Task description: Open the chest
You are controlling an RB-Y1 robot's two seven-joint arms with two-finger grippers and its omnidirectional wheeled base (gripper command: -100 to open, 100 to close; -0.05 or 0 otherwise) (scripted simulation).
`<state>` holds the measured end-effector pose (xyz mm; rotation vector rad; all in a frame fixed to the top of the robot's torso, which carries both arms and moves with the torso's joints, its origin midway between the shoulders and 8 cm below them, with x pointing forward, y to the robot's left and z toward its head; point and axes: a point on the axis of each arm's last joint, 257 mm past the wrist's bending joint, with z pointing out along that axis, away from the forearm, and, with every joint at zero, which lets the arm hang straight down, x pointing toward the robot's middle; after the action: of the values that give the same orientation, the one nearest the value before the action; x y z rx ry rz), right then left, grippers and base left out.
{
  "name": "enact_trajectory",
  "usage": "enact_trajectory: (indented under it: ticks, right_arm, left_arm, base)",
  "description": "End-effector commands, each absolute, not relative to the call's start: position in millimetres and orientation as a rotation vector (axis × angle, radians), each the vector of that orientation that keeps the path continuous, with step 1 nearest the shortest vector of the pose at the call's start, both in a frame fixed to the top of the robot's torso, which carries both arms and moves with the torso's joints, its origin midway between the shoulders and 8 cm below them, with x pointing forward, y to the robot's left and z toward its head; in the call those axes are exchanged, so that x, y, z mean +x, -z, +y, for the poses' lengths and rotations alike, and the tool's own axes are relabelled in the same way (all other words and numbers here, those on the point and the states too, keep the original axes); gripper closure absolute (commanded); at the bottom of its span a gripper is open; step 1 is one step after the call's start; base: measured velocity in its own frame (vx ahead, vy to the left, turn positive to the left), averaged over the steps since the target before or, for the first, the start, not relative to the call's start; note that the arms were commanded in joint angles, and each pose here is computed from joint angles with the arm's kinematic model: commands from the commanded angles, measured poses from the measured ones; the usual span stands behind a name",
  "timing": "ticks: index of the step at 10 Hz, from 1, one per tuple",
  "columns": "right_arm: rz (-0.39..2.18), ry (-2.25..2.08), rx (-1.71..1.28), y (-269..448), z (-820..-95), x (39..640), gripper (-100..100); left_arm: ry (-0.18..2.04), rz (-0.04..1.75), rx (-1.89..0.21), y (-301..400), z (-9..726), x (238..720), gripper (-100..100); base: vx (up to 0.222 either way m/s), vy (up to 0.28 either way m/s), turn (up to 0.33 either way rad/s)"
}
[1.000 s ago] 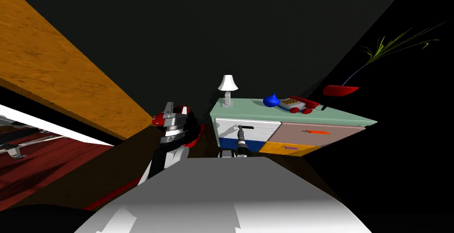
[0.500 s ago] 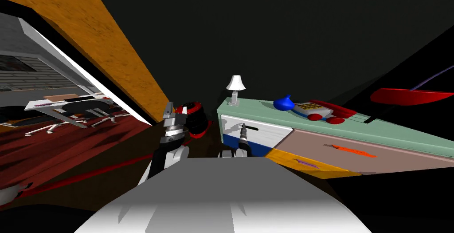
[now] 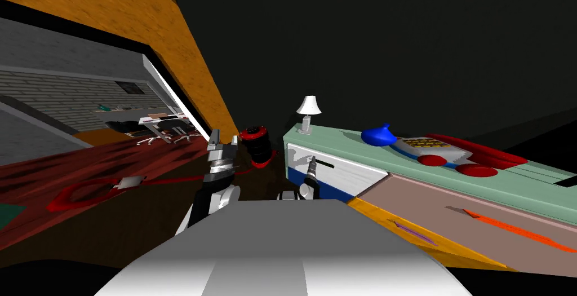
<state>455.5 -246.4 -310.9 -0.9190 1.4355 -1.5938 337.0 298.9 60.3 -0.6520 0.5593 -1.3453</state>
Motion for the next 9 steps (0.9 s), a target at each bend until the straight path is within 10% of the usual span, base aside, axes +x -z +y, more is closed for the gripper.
enact_trajectory:
  ticks: [1, 9]
  right_arm:
    - [1.368, 1.541, -0.959, 310.1, -226.7, 452.8, 100]
    - [1.151, 1.303, -1.119, 315.4, -148.9, 423.6, 100]
  left_arm:
    - [1.345, 0.559, -0.652, -60.3, 298.9, 337.0, 0]
    - [1.345, 0.559, -0.652, -60.3, 298.9, 337.0, 0]
  base:
    - [0.094, 0.06, -0.46]
    - [0.101, 0.087, -0.413]
